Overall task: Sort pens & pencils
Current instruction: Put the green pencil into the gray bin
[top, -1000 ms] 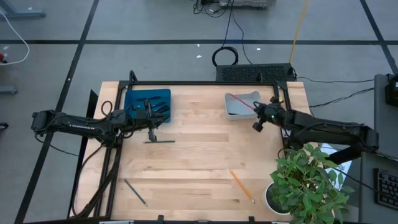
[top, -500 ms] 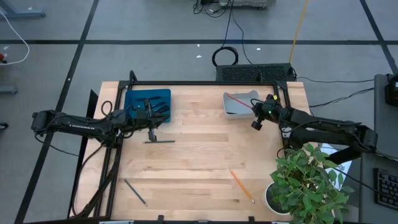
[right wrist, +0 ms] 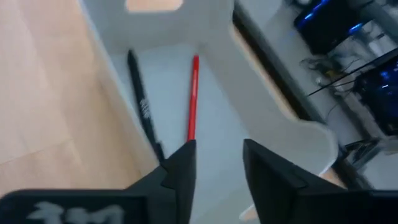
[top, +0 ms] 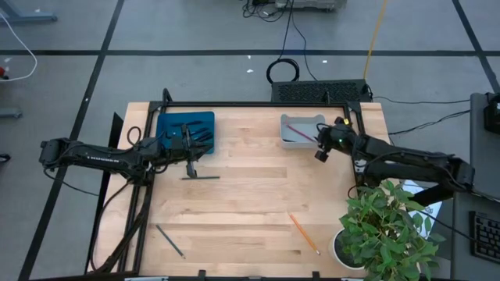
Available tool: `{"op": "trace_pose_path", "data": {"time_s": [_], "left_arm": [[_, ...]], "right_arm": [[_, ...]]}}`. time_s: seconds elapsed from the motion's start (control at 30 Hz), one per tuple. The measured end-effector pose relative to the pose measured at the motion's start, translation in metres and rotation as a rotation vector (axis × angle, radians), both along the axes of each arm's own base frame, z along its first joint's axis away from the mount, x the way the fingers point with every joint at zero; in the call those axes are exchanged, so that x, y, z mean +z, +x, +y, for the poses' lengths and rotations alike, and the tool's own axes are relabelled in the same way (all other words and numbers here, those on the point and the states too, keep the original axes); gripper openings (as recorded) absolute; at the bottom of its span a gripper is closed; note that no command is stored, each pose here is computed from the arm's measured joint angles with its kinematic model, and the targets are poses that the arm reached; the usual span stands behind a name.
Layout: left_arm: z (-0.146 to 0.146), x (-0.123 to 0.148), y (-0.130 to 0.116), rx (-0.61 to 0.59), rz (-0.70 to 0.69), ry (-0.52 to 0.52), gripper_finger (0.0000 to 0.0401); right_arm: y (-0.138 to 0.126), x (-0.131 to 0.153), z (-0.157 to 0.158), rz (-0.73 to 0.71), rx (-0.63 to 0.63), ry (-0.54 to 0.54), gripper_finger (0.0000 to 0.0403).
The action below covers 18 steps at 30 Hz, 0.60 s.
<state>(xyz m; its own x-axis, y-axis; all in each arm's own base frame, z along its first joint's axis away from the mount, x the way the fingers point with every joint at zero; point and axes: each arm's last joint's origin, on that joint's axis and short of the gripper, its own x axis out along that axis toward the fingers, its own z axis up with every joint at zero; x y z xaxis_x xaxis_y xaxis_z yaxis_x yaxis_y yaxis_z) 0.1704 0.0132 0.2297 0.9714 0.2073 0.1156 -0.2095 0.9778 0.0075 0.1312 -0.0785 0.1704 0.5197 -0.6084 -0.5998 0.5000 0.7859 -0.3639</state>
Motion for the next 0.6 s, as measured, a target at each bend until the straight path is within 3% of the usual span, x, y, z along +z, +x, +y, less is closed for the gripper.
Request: {"op": "trace_pose_path", "data": {"time_s": [0.1,0.23,0.43,0.6], "left_arm": [[0.0,0.0,0.0,0.001,0.0,0.0,0.0015],[0.0,0.0,0.0,0.003,0.004,0.016,0.0018],[0.0,0.0,0.0,0.003,0.004,0.02,0.0003],[0.0,0.0,0.0,0.003,0.003,0.016,0.0021]], "right_arm": [[0.0,0.008,0.0,-0.066,-0.007,-0.044,0.016],[0.002,0.025,0.003,-0.266,0.034,-0.062,0.0185],[0.013,0.051,0.019,-0.591,0.305,-0.004,0.019],[0.028,0.058,0.039,-0.694,0.53,0.044,0.0186]]}}
